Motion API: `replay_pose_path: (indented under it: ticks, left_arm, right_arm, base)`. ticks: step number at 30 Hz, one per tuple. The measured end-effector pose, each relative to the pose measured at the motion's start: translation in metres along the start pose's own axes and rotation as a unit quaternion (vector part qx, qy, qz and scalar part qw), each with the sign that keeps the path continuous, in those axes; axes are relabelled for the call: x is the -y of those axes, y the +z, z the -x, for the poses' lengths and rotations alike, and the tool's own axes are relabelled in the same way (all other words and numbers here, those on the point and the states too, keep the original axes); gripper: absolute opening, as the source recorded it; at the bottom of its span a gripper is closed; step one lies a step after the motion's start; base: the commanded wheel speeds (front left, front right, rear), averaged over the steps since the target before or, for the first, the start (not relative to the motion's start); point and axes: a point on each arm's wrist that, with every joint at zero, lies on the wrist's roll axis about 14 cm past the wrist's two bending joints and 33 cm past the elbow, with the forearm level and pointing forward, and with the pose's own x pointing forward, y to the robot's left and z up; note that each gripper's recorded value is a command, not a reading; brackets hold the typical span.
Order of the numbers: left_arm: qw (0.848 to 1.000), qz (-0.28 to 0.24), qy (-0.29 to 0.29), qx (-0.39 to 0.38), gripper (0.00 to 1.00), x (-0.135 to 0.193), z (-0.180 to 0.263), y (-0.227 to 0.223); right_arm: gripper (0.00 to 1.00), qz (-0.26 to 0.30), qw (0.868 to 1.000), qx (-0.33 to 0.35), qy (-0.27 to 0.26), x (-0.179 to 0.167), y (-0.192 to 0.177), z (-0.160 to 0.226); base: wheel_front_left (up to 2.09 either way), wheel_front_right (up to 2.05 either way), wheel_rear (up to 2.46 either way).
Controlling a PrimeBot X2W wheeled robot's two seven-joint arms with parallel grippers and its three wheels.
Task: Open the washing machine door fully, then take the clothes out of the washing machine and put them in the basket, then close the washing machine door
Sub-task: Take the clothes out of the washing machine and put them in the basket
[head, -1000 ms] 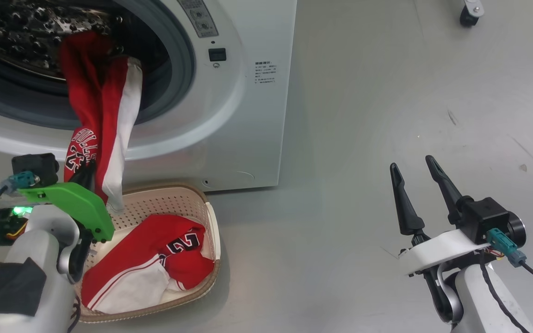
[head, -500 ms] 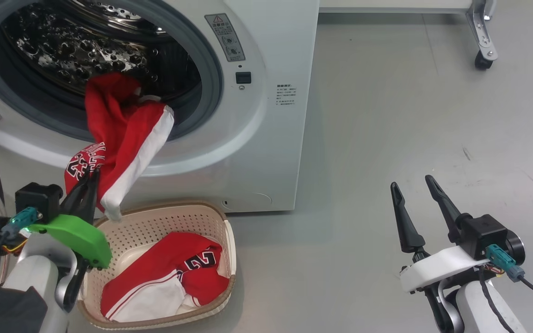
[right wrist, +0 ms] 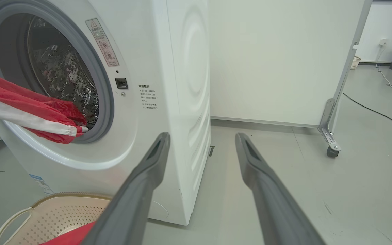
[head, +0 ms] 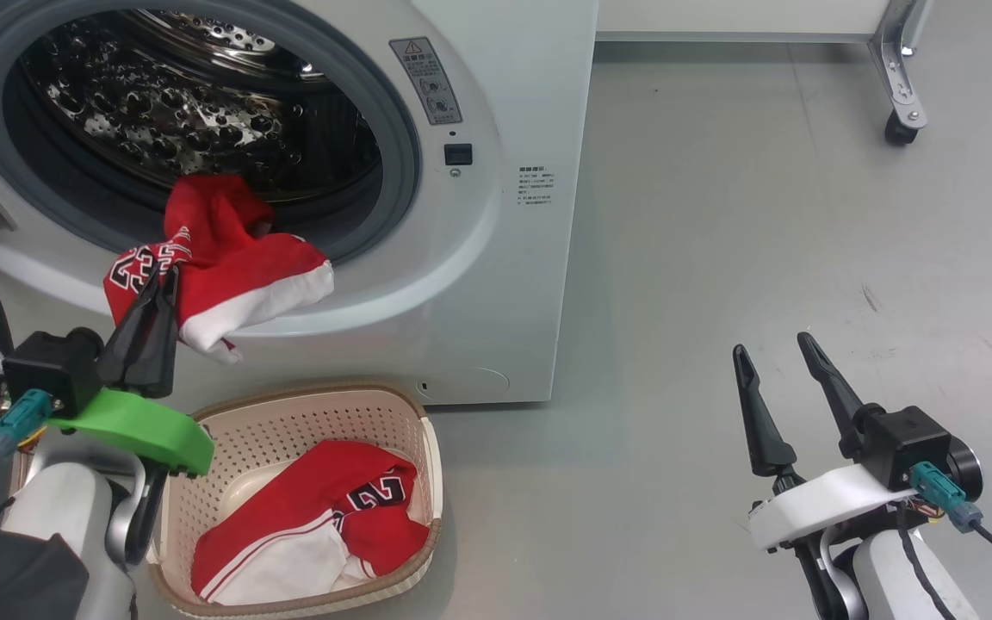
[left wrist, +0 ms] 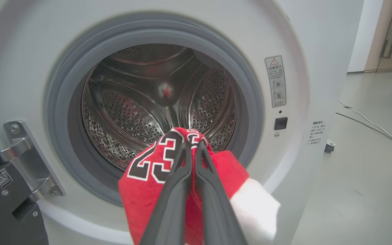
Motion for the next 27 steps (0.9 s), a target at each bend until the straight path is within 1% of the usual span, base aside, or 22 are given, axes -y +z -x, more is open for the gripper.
replay_pose_path:
  ticks: [5,13,20,27]
  left_arm:
    - [0.999,0.005,0.008,0.043,0.0,0.0,-0.005,0.026]
    - [0.998,0.009,0.006,0.062,0.0,0.005,-0.003,0.035]
    - [0.999,0.009,0.007,0.044,0.0,0.006,0.0,0.019]
    - [0.999,0.021,-0.01,-0.022,0.0,0.02,0.013,-0.028]
  right_arm:
    - [1.0,-0.001,1.0,0.001,-0.002,0.001,0.0,0.001]
    - [1.0,-0.004,1.0,-0.006,-0.006,0.002,-0.004,0.004]
    - [1.0,-0.006,1.0,-0.01,-0.009,0.004,-0.008,0.003]
    - [1.0,-0.008,1.0,-0.017,-0.013,0.007,-0.013,0.001]
  base:
    - [0.0,0.0,0.0]
    - [0.0,0.0,0.0]
    - [0.0,0.0,0.0]
    - [0.0,0.0,0.0]
